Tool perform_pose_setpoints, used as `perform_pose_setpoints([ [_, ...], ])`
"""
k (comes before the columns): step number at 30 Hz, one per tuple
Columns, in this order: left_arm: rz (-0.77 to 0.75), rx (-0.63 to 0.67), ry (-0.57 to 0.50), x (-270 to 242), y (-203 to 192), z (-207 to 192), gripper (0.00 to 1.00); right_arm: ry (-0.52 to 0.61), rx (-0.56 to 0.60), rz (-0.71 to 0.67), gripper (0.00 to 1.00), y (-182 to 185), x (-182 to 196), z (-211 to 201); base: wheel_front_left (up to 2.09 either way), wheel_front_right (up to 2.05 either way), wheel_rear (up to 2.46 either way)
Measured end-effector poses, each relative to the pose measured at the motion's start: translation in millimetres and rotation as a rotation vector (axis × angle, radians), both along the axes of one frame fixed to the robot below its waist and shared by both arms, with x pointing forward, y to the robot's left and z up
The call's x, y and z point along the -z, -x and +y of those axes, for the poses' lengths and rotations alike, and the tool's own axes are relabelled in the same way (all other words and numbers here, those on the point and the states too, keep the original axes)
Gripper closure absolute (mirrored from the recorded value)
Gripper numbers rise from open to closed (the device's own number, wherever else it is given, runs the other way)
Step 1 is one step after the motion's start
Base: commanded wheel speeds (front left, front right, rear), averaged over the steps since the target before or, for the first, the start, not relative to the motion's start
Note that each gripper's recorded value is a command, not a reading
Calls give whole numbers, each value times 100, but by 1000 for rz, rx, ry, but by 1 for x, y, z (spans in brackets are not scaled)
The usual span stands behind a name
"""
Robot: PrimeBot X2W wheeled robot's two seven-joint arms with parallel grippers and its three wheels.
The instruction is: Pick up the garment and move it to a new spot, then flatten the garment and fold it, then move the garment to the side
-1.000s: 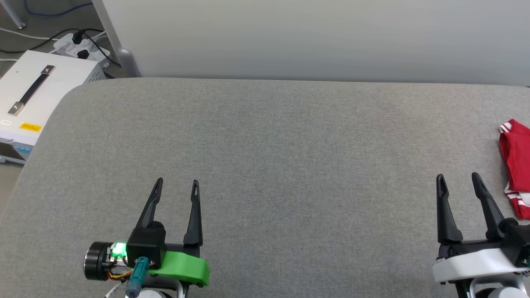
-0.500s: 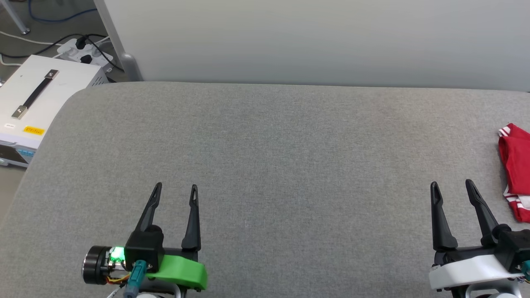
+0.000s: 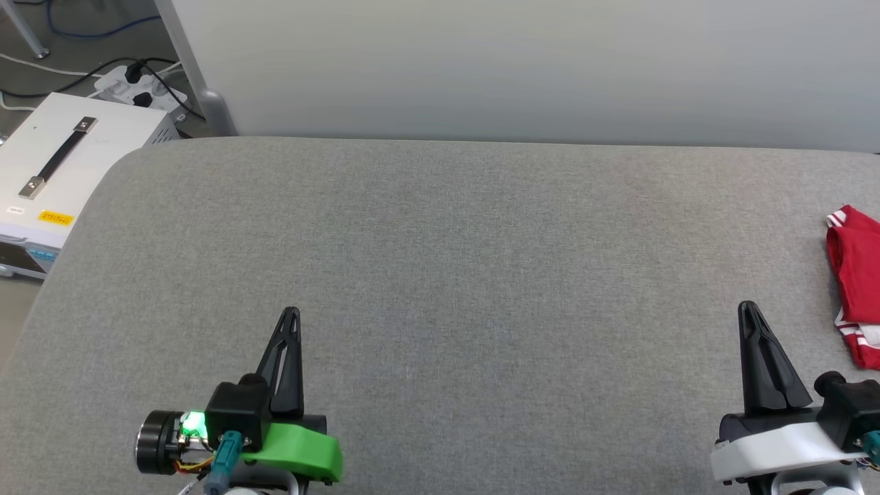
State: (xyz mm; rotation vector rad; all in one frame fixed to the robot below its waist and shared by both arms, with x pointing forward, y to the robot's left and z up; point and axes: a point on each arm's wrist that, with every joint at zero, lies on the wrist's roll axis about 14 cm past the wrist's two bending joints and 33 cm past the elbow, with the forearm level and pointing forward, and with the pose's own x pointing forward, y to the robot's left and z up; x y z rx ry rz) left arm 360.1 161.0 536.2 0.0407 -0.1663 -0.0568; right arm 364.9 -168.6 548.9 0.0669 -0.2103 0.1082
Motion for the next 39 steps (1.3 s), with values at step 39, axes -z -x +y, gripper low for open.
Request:
perform_pose_setpoints([
  [39,62,-20,-1,5,-4,6,100,34,-8,79,100,0,11,3,0,0,0],
])
